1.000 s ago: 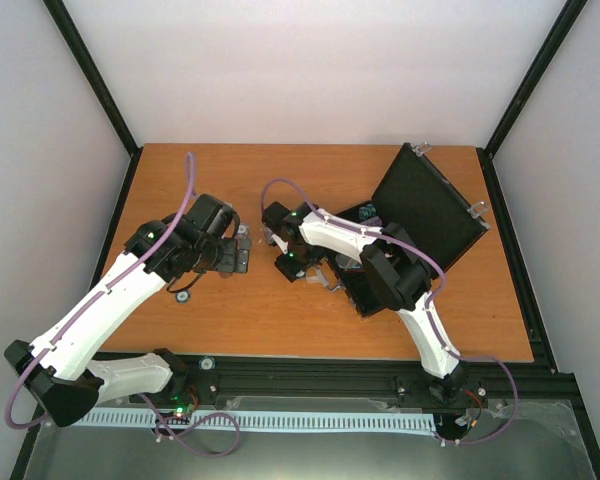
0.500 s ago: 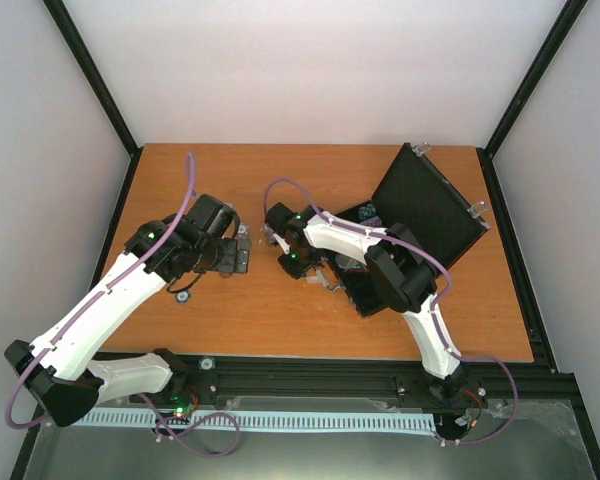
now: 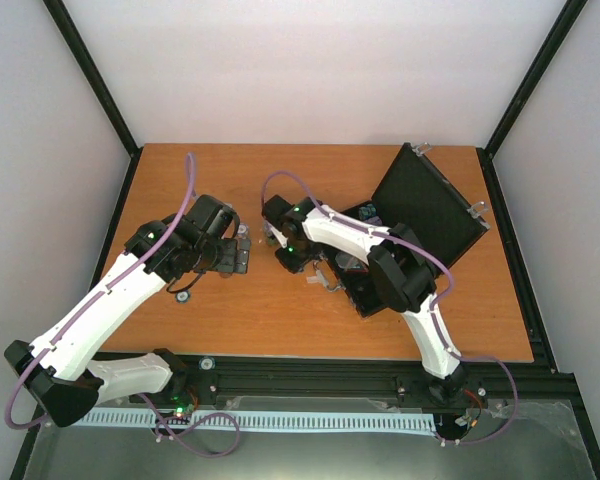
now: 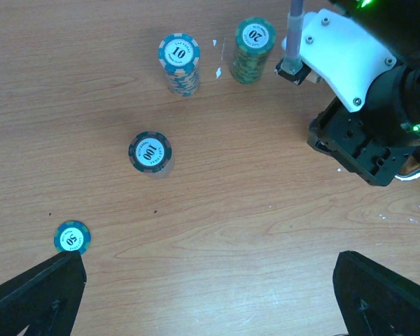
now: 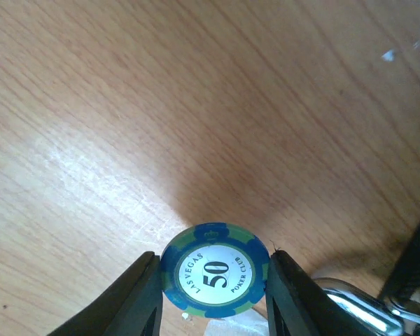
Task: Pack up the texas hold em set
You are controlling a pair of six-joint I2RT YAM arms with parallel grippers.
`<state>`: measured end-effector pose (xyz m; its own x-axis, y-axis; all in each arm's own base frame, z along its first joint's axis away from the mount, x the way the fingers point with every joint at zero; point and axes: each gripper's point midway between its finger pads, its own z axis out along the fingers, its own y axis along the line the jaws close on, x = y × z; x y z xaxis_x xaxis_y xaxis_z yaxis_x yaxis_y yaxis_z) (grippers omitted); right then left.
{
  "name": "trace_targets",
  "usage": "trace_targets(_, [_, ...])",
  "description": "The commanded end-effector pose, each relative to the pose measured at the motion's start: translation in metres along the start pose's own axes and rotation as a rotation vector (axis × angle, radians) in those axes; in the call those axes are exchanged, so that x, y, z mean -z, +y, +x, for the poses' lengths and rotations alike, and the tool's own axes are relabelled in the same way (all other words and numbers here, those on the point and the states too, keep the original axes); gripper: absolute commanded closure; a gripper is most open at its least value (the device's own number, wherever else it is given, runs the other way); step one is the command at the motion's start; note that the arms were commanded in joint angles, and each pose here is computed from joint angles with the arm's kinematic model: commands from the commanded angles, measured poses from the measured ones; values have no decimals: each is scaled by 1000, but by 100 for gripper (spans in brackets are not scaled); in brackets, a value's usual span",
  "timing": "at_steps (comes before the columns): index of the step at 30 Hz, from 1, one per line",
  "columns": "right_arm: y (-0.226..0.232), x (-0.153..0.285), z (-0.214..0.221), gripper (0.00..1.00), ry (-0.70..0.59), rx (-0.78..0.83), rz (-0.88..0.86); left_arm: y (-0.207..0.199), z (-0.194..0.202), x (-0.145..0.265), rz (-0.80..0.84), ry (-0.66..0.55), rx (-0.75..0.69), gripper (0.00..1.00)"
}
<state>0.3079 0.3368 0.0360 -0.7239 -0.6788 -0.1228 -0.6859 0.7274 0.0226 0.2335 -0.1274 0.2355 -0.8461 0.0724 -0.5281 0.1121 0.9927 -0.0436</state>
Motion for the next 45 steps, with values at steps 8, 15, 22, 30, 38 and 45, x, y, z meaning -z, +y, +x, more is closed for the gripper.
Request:
trace_targets(8, [-10, 56, -21, 75, -108, -16, 60, 3, -5, 8, 3, -34, -4, 0])
trace_targets(15, [-56, 76, -35, 75, -169, -107, 178, 4, -3, 10, 1, -31, -8, 0])
trace_targets(22, [-124, 90, -33, 76, -212, -246, 285, 4, -1, 10, 3, -23, -16, 0])
trace_targets(30, [-189, 78, -30, 76, -250, -355, 405, 3, 2, 6, 8, -5, -20, 0])
trace_targets(38, [-214, 60, -36, 77, -263, -373, 515, 2, 4, 4, 3, 6, -20, 0])
trace_targets(45, [-229, 50, -37, 77, -234, -359, 599, 2, 6, 1, 3, 16, -13, 0])
